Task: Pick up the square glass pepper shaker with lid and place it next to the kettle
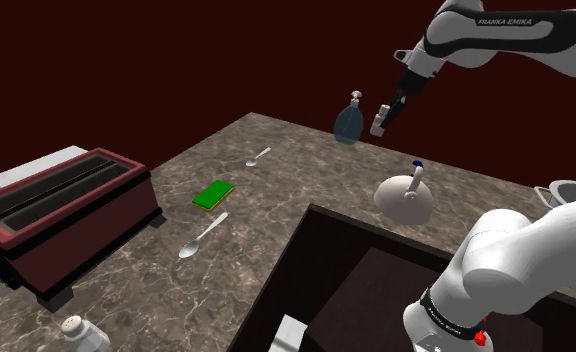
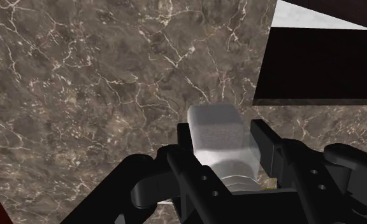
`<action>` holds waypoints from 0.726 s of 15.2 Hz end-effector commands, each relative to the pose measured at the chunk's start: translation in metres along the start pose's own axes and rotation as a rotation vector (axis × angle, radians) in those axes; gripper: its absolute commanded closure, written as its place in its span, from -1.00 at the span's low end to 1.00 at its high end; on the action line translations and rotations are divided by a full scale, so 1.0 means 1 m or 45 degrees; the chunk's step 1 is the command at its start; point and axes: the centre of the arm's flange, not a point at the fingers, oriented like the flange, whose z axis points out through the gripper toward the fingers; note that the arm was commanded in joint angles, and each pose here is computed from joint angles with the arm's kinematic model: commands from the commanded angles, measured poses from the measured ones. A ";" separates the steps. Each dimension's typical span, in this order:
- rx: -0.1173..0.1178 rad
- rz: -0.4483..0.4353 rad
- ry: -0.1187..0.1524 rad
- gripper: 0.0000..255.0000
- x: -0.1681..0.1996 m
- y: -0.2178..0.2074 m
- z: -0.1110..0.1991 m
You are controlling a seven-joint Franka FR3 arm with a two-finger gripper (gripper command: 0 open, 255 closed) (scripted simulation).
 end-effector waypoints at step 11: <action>0.000 -0.002 0.000 1.00 -0.018 0.008 0.058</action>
